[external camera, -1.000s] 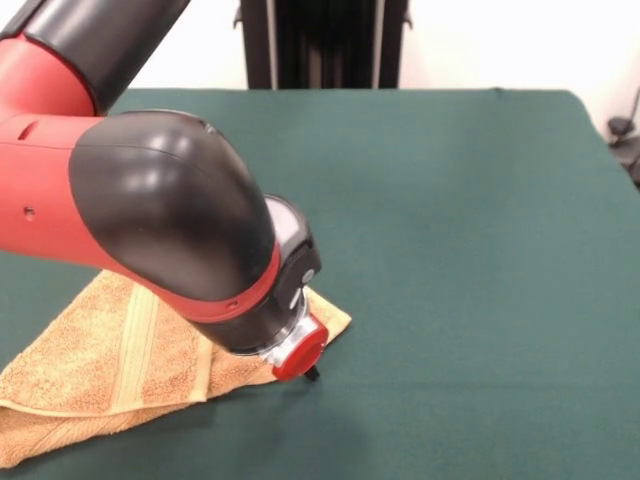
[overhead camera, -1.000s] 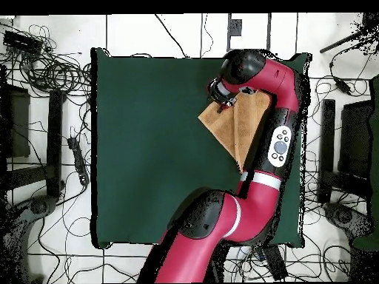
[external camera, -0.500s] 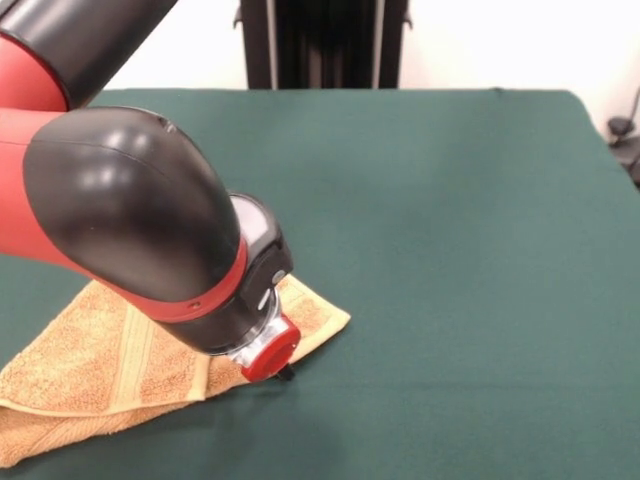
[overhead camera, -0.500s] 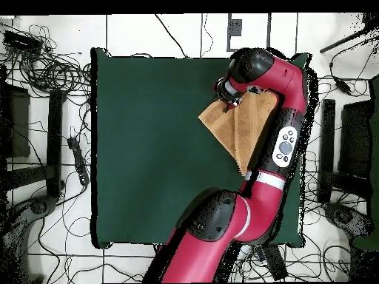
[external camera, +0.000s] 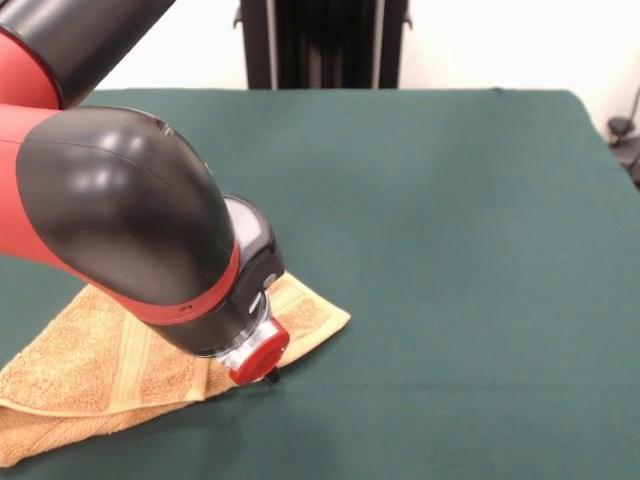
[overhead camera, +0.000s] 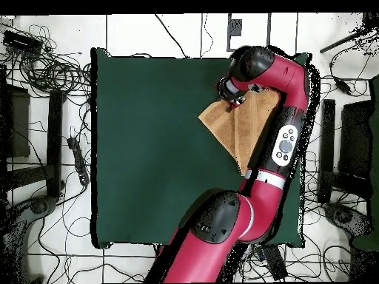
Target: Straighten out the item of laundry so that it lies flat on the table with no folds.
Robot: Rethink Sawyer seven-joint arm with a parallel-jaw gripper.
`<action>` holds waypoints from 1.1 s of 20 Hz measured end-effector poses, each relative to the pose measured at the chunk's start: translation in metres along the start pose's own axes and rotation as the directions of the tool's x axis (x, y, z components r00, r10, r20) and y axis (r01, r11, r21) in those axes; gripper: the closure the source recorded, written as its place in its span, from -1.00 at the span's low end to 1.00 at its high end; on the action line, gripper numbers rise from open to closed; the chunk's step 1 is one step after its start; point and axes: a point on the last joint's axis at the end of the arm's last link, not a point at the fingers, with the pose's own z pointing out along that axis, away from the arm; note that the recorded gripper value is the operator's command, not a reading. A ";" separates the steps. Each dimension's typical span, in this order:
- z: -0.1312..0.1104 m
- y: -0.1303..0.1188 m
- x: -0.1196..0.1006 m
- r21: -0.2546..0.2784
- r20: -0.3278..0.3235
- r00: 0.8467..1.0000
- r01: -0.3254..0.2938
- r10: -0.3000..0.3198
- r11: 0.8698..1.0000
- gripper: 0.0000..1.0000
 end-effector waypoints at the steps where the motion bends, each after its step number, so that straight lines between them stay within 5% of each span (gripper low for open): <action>1: 0.000 0.001 0.000 0.001 0.003 1.000 0.000 0.000 1.000 -1.00; 10: 0.002 0.005 0.001 0.006 0.008 1.000 0.001 -0.001 1.000 -1.00; 22: -0.011 0.004 0.010 0.059 -0.066 0.998 -0.007 0.011 0.998 -1.00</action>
